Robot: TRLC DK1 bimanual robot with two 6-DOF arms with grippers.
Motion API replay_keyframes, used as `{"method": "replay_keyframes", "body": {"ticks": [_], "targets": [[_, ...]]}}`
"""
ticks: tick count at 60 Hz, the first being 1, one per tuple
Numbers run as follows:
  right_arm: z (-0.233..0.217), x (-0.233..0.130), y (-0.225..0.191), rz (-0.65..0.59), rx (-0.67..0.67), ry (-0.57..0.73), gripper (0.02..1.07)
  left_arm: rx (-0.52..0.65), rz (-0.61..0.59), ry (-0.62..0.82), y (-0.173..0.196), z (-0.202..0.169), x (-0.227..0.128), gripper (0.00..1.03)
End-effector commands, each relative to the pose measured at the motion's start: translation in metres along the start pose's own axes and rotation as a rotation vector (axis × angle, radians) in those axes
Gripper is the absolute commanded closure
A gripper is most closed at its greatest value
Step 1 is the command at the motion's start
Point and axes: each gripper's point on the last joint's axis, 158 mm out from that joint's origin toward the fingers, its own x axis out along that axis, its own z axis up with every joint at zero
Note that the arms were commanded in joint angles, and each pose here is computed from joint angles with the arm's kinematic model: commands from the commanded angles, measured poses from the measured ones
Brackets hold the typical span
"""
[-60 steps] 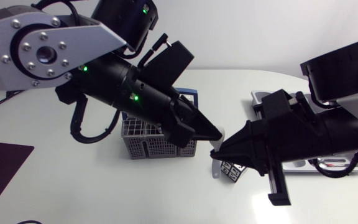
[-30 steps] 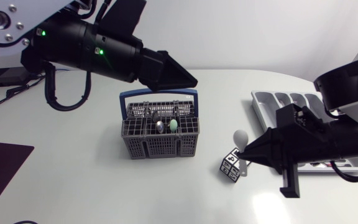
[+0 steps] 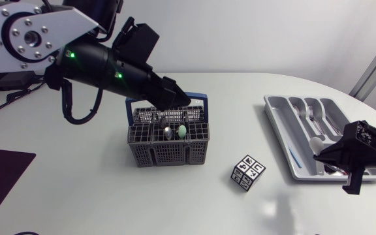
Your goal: Transfer all utensils from the basket to the drawer tray.
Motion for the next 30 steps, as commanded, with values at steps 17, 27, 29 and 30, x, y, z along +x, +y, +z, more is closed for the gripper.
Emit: {"method": "replay_keyframes", "body": {"ticks": [17, 27, 29, 30], "targets": [[-0.079, -0.009, -0.066, -0.15, -0.114, 0.162, 1.01, 0.037, 0.052, 0.084, 0.009, -0.029, 0.016, 0.52], [-0.11, -0.005, -0.083, -0.179, -0.134, 0.232, 1.01, 0.049, 0.073, 0.11, 0.014, -0.038, 0.02, 0.52], [-0.115, -0.004, -0.086, -0.191, -0.145, 0.25, 1.01, 0.051, 0.075, 0.112, 0.015, -0.039, 0.02, 0.52], [-0.118, -0.003, -0.087, -0.198, -0.151, 0.26, 1.01, 0.052, 0.078, 0.114, 0.016, -0.04, 0.02, 0.52]]}}
